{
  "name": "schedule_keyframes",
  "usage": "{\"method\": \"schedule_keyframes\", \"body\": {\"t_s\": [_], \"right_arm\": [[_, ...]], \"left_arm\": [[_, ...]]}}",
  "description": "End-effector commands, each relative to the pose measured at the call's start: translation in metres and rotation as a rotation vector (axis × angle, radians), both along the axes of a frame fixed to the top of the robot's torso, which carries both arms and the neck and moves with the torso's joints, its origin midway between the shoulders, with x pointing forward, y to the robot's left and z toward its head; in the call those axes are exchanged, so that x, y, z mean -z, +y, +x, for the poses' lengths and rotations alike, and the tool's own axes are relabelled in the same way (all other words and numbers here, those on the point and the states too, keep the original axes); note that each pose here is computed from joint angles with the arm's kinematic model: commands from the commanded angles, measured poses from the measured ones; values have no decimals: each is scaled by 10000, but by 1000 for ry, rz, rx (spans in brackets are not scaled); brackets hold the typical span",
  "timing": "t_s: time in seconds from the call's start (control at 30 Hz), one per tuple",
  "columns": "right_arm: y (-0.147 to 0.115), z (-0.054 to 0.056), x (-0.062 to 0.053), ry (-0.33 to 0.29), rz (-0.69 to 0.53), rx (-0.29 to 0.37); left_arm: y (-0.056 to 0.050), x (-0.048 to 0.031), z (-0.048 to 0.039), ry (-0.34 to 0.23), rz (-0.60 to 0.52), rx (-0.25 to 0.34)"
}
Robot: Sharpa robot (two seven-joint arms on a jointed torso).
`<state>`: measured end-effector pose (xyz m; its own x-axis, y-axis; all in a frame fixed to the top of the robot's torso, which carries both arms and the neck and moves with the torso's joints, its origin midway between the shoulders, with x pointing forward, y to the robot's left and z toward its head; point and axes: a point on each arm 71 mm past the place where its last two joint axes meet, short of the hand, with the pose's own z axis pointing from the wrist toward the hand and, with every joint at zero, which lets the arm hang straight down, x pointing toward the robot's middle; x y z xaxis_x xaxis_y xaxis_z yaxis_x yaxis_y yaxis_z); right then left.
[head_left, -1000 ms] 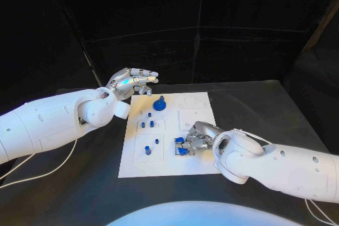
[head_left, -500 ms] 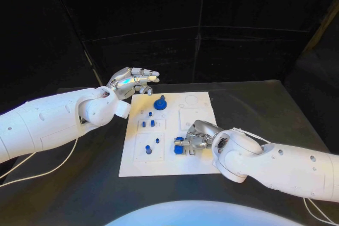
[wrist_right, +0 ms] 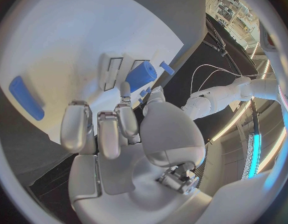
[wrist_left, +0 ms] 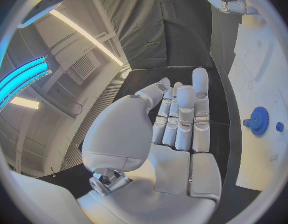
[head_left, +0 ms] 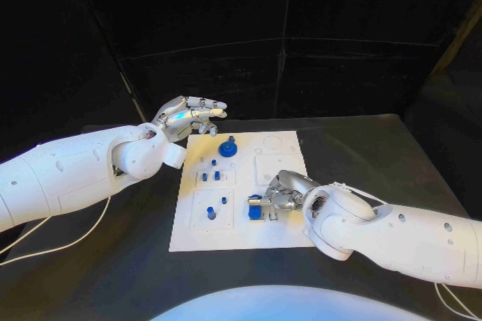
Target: Assemble the parts on the task board
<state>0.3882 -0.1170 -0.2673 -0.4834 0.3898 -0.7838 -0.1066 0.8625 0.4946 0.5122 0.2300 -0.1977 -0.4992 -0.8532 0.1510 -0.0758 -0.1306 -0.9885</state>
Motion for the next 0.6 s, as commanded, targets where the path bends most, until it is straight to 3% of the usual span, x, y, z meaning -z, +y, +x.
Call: {"method": "schedule_keyframes", "body": {"t_s": [0.03,0.6], "right_arm": [[5,-5,-32,-29,0,-10],[16,-42,-50,-38,-14,-68]], "left_arm": [[-8,-14,-2,-2,-3,14],[21,-7,13,0,0,9]]}}
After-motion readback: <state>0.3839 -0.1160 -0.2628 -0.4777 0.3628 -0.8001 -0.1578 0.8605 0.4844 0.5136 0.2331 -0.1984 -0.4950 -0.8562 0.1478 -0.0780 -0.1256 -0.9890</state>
